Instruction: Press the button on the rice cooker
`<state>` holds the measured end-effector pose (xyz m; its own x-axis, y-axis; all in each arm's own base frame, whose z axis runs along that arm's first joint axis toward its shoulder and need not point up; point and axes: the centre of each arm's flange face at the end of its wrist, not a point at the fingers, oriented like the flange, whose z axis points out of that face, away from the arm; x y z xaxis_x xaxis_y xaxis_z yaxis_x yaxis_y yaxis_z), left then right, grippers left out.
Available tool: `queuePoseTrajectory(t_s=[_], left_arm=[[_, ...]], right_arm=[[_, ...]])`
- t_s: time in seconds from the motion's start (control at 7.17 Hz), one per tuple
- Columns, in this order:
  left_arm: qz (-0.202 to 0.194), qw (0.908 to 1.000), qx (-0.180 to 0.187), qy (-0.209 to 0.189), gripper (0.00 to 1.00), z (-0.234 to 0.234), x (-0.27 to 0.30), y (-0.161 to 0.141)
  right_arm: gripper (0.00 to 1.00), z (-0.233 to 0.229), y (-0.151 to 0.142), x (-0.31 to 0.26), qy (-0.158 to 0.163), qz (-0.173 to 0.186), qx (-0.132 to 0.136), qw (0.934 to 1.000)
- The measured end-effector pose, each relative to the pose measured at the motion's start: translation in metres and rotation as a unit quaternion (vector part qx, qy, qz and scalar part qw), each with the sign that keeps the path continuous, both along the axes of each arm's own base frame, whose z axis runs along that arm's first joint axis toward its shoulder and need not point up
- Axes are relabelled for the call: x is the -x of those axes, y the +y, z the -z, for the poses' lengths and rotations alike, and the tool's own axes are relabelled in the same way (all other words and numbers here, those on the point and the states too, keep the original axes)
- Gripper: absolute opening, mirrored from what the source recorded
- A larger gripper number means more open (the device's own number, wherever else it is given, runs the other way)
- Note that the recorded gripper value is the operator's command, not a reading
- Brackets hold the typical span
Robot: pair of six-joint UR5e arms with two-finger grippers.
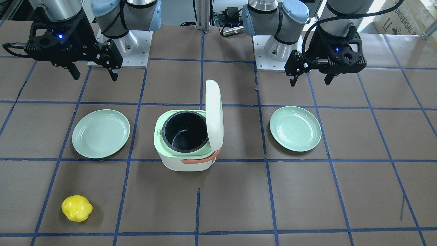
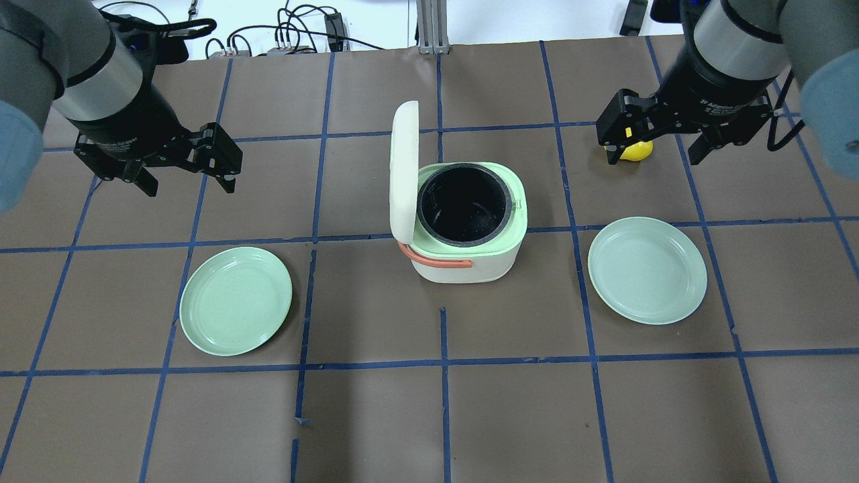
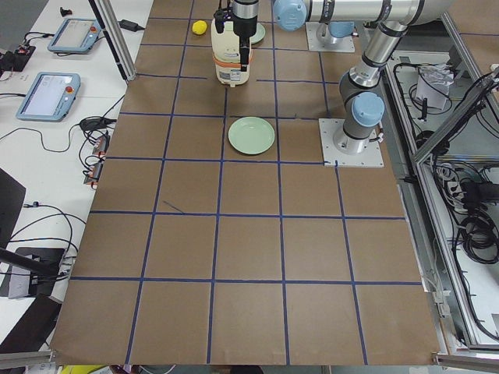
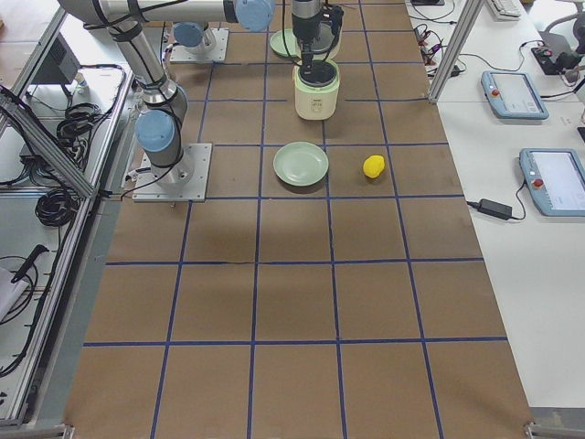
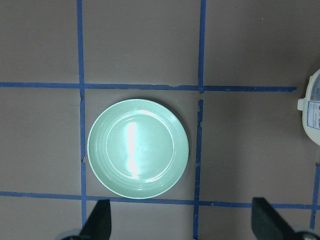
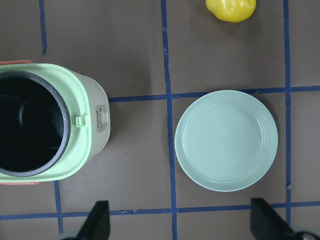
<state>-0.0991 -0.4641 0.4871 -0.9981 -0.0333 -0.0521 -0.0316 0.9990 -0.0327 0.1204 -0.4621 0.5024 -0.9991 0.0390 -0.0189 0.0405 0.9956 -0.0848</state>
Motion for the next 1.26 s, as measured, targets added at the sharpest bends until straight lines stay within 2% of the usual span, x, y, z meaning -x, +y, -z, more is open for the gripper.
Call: queuePoseTrajectory(t_s=[1.26], left_arm=[[0.000,1.0000,0.000,0.000,1.00,0.0000,0.0000,0.0000]], right_arm=[[0.99,-0.0014,0.0002,0.0008,0.007,-0.003,0.001,1.0000]])
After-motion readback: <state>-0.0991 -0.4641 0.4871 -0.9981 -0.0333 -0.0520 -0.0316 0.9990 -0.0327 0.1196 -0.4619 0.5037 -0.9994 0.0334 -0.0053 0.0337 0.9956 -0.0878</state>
